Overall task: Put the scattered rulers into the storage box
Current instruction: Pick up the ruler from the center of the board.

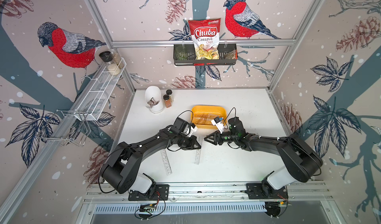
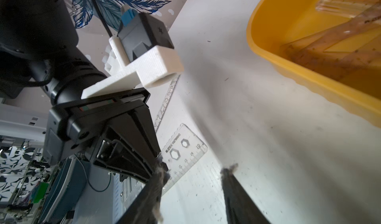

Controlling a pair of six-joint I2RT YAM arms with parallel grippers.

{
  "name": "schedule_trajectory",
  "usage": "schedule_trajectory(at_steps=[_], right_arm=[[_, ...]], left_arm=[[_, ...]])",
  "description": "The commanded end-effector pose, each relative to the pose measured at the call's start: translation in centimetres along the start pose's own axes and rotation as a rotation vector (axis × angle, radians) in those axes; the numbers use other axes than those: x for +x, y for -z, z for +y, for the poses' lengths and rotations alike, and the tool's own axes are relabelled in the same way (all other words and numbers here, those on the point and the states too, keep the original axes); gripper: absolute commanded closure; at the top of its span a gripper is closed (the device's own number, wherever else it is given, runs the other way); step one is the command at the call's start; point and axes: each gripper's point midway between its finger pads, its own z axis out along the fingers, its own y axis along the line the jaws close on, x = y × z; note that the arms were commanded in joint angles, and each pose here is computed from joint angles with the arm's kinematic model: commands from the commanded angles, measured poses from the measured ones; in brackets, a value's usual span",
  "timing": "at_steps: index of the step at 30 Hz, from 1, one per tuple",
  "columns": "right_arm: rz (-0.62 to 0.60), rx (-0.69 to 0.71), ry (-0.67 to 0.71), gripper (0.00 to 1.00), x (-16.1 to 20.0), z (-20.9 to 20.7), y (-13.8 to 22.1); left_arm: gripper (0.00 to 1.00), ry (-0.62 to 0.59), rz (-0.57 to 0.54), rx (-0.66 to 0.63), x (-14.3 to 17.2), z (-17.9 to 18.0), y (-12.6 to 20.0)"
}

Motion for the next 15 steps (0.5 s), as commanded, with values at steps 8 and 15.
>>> schedule_trajectory(at_steps=[8, 15], right_arm=[[0.024, -0.193, 0.046, 0.38, -0.2, 2.7, 0.1], [0.029, -0.253, 0.049, 0.49, -0.2, 4.0, 0.1]], left_arm=[[1.00, -0.127, 0.077, 0.168, 1.3, -3.3, 0.5], [1.00, -0.137, 0.078, 0.176, 1.1, -3.4, 0.4]])
